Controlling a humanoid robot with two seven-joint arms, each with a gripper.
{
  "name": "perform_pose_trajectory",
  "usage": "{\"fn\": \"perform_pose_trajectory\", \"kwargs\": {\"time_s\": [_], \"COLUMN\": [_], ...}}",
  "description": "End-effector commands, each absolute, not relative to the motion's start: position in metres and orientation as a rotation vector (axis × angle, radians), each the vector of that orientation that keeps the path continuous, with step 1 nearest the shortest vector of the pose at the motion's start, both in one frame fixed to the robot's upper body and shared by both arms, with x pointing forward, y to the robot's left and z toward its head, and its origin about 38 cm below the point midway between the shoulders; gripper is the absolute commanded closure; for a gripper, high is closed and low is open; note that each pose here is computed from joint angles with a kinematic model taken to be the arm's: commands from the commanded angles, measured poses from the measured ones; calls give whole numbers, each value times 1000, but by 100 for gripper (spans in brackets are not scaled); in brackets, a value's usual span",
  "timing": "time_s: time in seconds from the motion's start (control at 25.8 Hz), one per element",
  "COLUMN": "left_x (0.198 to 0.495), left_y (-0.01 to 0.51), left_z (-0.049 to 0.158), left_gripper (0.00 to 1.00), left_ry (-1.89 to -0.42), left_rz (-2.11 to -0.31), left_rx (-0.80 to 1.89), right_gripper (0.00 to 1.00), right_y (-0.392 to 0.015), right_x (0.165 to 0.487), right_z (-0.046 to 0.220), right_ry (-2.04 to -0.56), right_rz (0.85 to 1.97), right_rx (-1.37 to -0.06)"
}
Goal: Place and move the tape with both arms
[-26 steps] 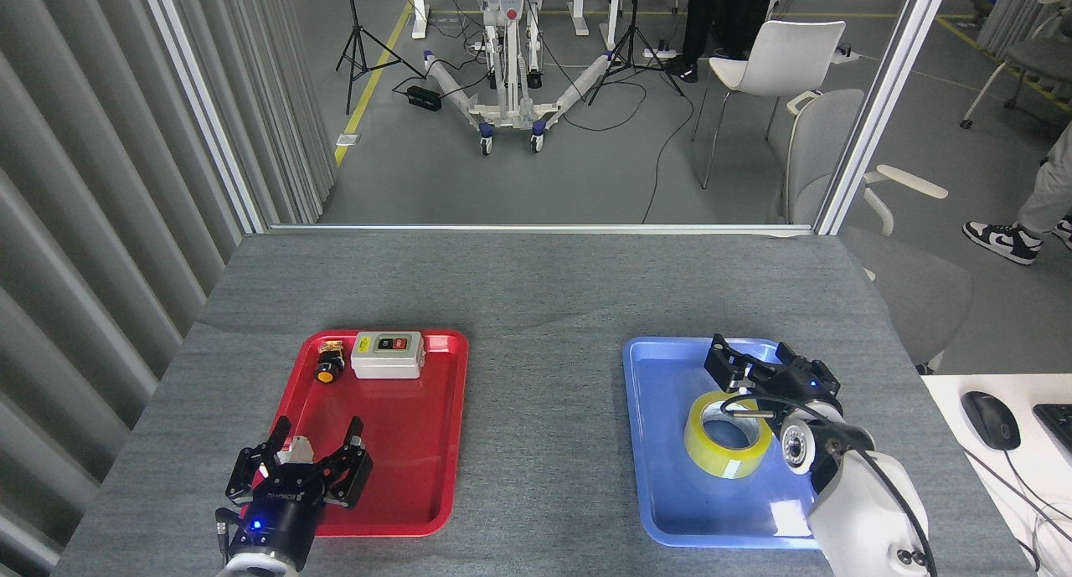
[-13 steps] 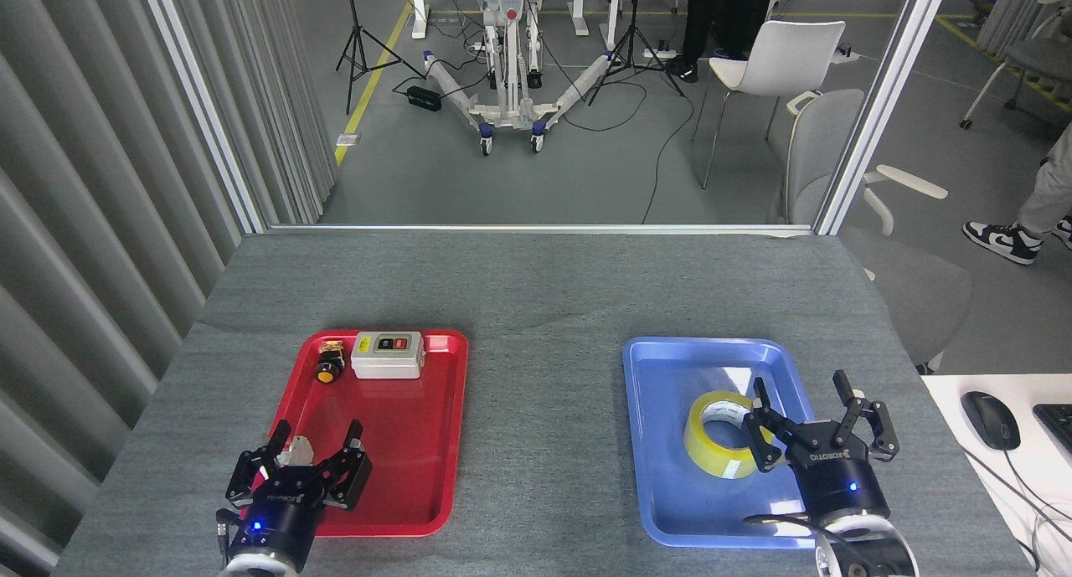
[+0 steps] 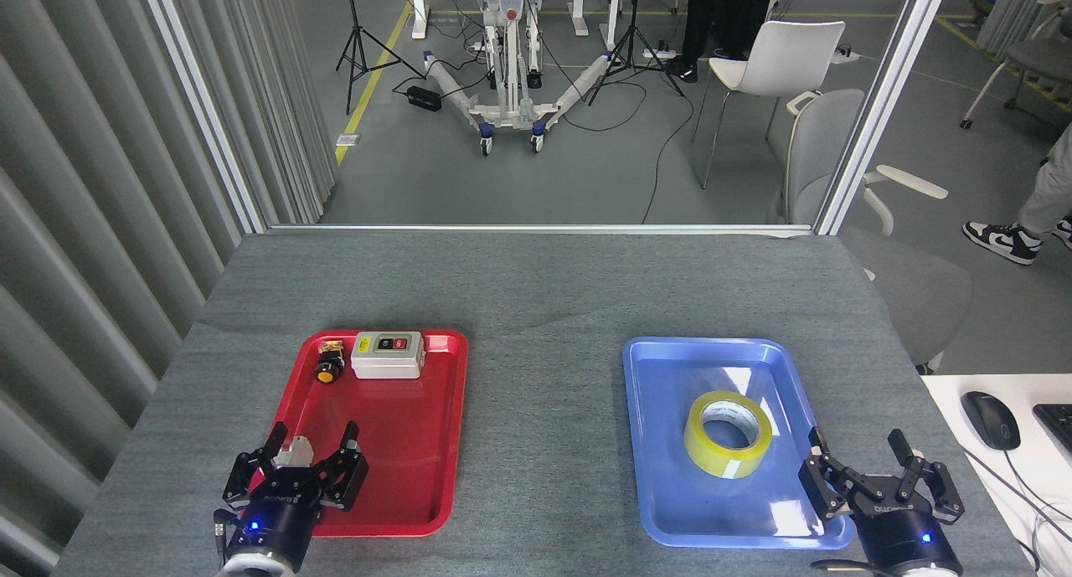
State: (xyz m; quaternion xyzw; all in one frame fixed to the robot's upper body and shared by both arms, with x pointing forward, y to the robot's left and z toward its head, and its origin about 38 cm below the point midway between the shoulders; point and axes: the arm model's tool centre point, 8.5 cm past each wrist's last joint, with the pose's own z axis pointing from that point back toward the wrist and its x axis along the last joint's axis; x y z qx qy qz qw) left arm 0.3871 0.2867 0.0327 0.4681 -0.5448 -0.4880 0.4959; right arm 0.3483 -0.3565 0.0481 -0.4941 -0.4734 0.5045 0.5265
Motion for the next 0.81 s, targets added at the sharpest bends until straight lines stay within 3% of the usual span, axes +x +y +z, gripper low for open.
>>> {"fn": "perform_pose_trajectory", "kwargs": {"time_s": [0.0,0.31,0.54,0.77], "left_x": [386,386,386,386], "left_y": [288,288,293,295], "left_z": [32,32,33,33], "left_gripper": [0,0,0,0], "left_ry": [-1318,-1317,-1310,-1307], "left_rz": [-1181,-1175,-1176,-1176], "left_rx": [1135,1132,1141,1143], "right_gripper": [1,0,0,0], "right_y": [-371,-363,-355,-355], "right_x": [346,336,315,316], "right_z": [57,44,31,33], "right_ry": [-1193,-1153,-1141,-1144], "right_rz": [1174,1238,1229,1210], "right_rx": [-1190,-1218,-1189,-1196]}}
